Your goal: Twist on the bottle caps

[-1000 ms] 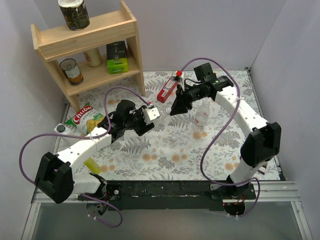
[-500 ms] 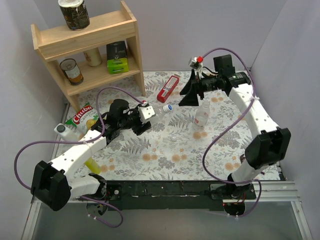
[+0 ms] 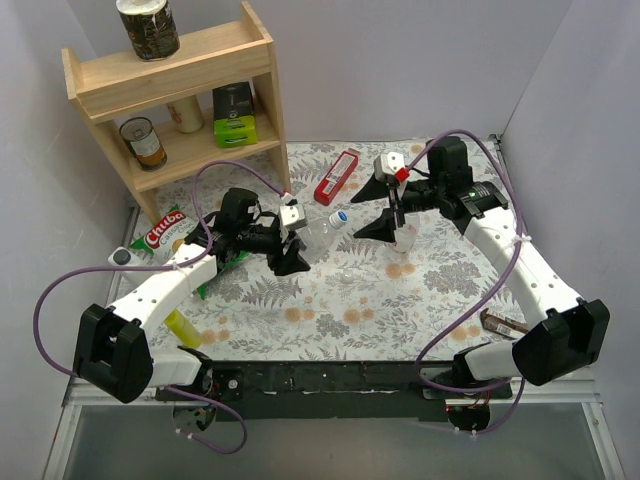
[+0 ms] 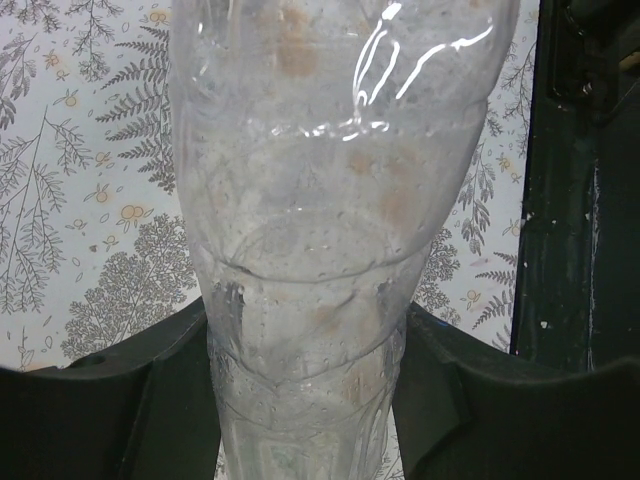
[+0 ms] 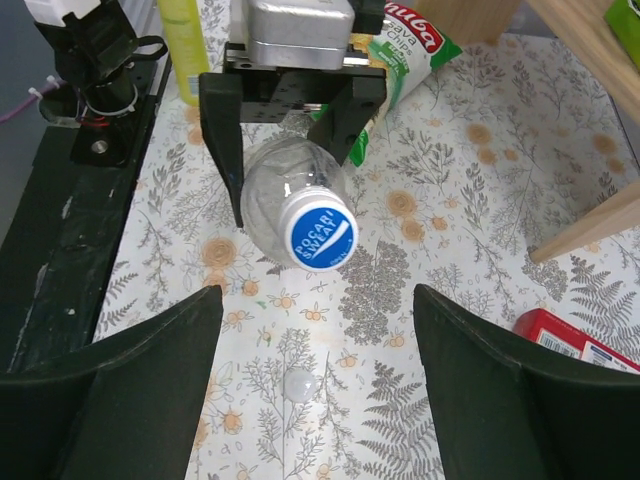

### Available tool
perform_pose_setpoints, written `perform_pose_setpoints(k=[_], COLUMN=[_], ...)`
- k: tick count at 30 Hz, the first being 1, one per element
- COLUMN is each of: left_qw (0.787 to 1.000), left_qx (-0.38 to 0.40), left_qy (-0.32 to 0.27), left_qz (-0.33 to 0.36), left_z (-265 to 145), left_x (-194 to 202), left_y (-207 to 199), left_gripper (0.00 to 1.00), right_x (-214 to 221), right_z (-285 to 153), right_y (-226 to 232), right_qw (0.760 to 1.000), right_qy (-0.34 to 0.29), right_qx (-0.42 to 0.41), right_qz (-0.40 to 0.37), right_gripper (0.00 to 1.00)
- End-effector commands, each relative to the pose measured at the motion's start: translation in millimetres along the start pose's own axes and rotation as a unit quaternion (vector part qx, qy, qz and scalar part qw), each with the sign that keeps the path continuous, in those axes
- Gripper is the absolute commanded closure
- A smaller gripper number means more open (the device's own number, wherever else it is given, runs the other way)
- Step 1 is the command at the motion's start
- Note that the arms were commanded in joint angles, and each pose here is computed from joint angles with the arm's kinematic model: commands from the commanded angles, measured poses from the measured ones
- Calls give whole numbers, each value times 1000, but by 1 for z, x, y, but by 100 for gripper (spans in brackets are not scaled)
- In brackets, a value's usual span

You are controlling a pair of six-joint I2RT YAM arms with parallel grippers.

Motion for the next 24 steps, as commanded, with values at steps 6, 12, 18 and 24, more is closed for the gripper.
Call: perform_pose_setpoints(k=[6,12,18,24], left_qw=[1000,999,999,999], left_qx=[17,17,20,23], left_qy=[-17,-17,-19,-20], left_qz=[13,21,25,31], left_z=[-7,-7,-6,-5], left_x=[-12,-14,-15,-15], left_y=[-6,-5,-4,-3], left_gripper=[100,100,100,100], right_x=[-5,-5,-3,-2], right_z=[12,16,21,27], right_y=[-16,-16,-12,-11], right_qw=[999,997,996,996], right_qy=[-43,-55,-52,-51], right_qx=[-11,-38,-51,-59], right_qz=[2,31,43,49], right_gripper=[23,33,36,41])
Point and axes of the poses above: each gripper's point midway between its finger pads, its own z axis out along the fingers, its own y axis along the line the jaws close on, x = y × z, the point moved 9 cm from there along -z, back along the fingers, and after that the axes turned 2 degrees about z, right-handed, at the moved point
